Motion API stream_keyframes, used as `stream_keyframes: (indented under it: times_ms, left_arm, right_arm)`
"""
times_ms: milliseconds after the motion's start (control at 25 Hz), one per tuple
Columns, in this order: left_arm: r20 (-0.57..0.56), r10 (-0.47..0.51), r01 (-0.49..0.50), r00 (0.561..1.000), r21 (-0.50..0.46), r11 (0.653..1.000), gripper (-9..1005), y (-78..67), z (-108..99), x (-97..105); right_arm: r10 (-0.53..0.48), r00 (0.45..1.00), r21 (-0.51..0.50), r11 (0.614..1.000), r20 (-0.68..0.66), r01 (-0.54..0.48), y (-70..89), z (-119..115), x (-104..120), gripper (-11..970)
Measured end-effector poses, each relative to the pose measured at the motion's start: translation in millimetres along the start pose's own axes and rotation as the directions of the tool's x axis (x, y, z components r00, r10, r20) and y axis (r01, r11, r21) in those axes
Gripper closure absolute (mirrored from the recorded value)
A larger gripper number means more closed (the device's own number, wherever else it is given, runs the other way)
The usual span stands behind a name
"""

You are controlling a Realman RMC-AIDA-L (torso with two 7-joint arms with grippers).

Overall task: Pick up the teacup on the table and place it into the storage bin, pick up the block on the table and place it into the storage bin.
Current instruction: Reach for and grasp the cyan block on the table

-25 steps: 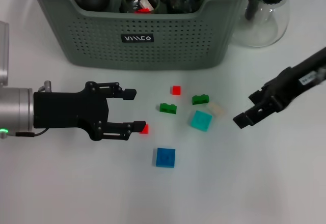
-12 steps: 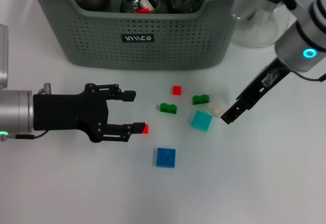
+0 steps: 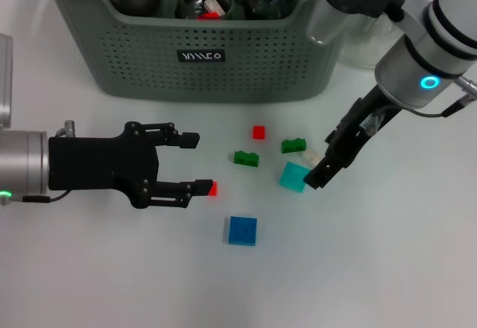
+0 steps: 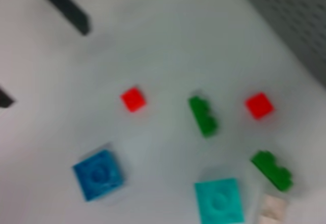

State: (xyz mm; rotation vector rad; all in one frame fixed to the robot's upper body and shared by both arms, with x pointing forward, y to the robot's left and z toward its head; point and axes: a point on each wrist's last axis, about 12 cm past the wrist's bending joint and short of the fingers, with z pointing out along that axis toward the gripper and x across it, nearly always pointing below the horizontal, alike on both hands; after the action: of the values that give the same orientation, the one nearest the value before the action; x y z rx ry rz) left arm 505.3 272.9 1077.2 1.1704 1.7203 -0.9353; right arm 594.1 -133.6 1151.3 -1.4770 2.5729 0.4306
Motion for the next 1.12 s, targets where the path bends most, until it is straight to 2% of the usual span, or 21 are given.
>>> stream_keyframes:
  times_ms: [160,520,1120]
  left_arm:
    - [-0.001,0.0,0.0,1.0,0.001,1.0,231,0.0,0,0]
    - [-0.002,-0.002,0.002,1.0,-0.004,1.0,231,-0.2,0,1]
    - [-0.002,-0.004,0.004,1.0,-0.008,1.0,230,-0.4,0,2]
  right_arm:
    - [-0.081,0.997,-0.031,0.996,0.012,0.081,7.7,1,-9,44]
    - [-0.181,0.983,0.011,0.983,-0.026,0.181,21.5,27,-27,45]
    - [-0.19,0.98,0.046,0.98,-0.06,0.193,24.8,46,-27,54]
